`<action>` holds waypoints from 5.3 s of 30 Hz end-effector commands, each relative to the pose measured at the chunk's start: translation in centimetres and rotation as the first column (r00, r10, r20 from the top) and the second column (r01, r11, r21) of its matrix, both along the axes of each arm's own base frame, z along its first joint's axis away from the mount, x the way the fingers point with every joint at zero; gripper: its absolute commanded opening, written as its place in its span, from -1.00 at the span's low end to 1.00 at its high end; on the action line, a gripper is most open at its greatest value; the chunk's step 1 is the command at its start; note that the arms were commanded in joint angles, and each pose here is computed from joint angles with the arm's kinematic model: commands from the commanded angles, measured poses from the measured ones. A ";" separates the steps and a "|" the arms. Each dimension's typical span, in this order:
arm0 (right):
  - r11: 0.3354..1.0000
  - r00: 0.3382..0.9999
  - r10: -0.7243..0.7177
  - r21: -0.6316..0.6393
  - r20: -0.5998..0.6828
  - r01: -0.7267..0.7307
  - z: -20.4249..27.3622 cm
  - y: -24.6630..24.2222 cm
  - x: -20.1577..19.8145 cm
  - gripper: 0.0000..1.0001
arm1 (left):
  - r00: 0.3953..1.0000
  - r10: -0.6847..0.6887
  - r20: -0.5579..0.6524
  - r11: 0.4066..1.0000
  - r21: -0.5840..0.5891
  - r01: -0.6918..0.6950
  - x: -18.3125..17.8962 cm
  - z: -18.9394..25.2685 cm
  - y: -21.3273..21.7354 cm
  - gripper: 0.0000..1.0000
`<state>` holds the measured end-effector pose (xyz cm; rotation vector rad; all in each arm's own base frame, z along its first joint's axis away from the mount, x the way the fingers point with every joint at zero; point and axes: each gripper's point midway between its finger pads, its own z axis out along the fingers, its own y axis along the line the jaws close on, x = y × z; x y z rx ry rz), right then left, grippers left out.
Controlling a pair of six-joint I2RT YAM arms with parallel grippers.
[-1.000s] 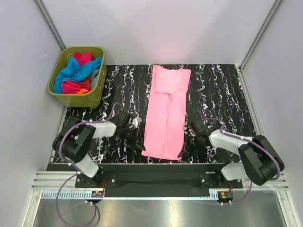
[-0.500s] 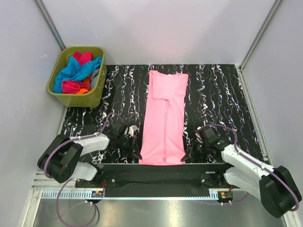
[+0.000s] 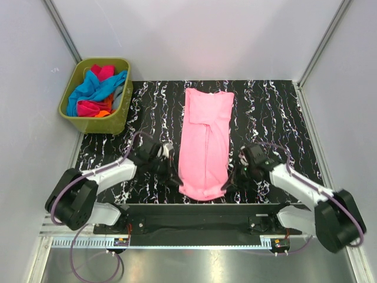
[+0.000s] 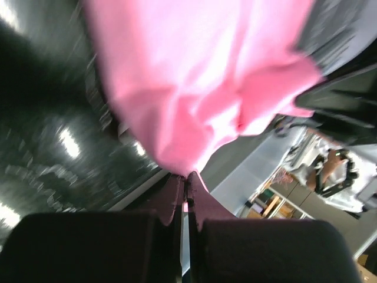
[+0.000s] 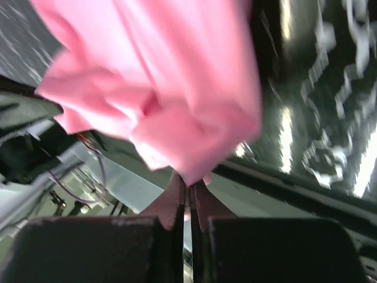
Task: Fold and stack the t-shirts
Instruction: Fold the tshirt
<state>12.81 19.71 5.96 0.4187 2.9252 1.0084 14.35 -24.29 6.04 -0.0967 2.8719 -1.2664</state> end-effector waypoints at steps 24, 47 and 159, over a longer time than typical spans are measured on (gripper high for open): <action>0.998 0.994 -0.042 0.058 0.100 0.036 2.6 -2.3 26.6 -1.00 | 0.958 0.249 0.145 0.960 -0.171 -0.223 28.0 4.4 -1.1 -1.00; 0.995 0.996 -0.066 0.078 0.065 0.061 0.2 -3.6 30.9 -0.98 | 0.963 0.255 0.086 0.953 -0.191 -0.235 31.3 1.8 -1.4 -0.88; 0.932 0.988 -0.040 0.362 0.150 -0.017 1.7 2.8 25.8 -0.28 | 0.924 0.104 0.367 0.947 -0.321 0.021 23.5 2.7 -5.4 -0.42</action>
